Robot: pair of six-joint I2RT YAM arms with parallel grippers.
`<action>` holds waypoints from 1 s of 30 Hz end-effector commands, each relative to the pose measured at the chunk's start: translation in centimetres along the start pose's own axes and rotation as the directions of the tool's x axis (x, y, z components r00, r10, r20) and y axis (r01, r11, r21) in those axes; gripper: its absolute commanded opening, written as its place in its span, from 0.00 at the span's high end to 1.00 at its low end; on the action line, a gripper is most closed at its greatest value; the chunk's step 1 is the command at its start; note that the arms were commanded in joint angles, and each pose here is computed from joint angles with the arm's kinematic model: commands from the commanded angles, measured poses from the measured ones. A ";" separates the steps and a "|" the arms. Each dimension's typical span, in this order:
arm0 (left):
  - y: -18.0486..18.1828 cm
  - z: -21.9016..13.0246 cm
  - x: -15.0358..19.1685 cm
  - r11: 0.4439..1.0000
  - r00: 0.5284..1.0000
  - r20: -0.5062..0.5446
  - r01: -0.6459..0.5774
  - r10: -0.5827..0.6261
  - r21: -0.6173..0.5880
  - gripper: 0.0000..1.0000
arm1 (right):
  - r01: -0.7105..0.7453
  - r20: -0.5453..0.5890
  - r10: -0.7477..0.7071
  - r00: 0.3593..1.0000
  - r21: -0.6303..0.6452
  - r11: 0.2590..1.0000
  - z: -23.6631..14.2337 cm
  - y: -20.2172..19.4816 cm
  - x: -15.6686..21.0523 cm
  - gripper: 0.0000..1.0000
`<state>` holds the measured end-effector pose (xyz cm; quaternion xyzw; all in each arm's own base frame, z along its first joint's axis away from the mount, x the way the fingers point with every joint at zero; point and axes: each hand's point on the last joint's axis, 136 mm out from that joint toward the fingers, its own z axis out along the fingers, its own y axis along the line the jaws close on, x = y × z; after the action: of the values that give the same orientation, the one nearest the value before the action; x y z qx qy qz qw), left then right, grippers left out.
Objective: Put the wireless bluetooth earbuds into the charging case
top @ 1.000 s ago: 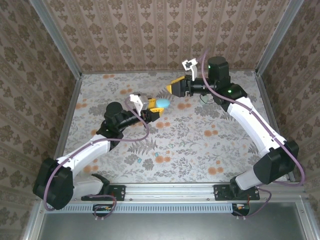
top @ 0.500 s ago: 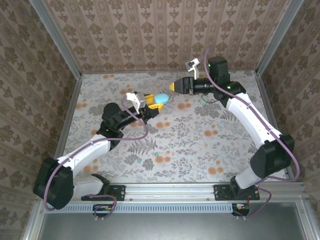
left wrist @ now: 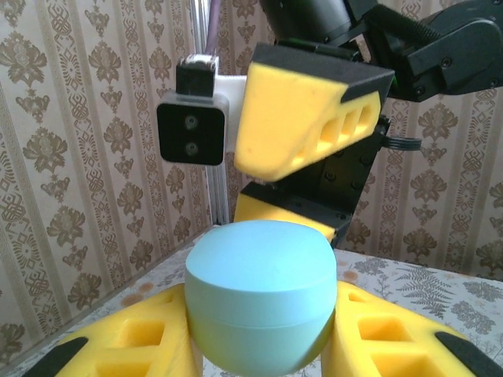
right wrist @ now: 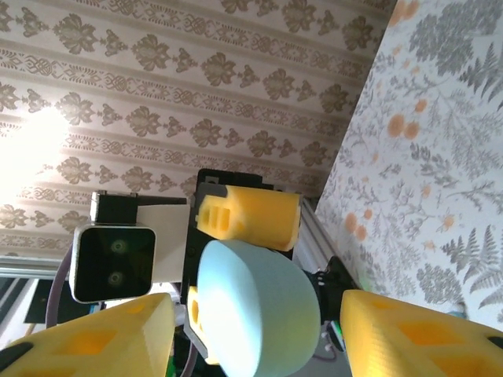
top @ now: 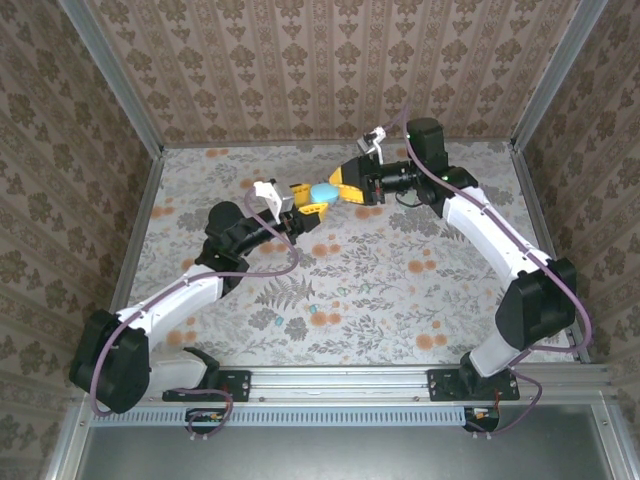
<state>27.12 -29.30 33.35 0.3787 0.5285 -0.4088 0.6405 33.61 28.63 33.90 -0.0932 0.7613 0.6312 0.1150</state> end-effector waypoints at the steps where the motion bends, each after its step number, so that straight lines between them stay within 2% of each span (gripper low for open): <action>1: -0.4 0.4 -2.2 0.998 0.997 0.055 -0.054 0.053 0.022 0.65 | -0.044 -0.086 0.039 0.996 -0.050 0.998 0.8 0.8 1.0 0.43; 7: -0.7 0.7 -2.2 0.998 0.998 0.045 -0.050 0.048 0.042 0.65 | -0.053 -0.117 0.044 0.992 -0.070 0.996 1.3 0.9 1.3 0.49; 14: -0.2 0.8 -1.7 0.999 0.999 0.017 -0.046 0.045 0.016 0.63 | -0.056 -0.118 0.047 0.992 -0.080 0.995 1.2 1.2 1.1 0.69; 20: 0.3 1.0 -1.2 0.999 0.999 0.001 -0.036 0.036 -0.004 0.57 | -0.070 -0.084 0.063 0.995 -0.087 0.994 1.1 1.3 0.7 0.85; 23: 0.3 1.2 -0.9 1.000 1.000 -0.005 -0.025 0.025 0.000 0.51 | -0.083 -0.040 0.080 0.996 -0.100 0.992 1.1 1.3 0.0 0.88; 30: 0.5 1.5 -1.2 1.000 1.000 0.016 -0.006 0.006 0.003 0.46 | -0.084 0.005 0.086 0.996 -0.132 0.988 1.1 1.4 -0.8 0.89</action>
<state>28.22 -30.00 32.88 0.3794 0.5434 -0.4005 0.6328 34.05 29.98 32.93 -0.0539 0.7378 0.6706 0.0552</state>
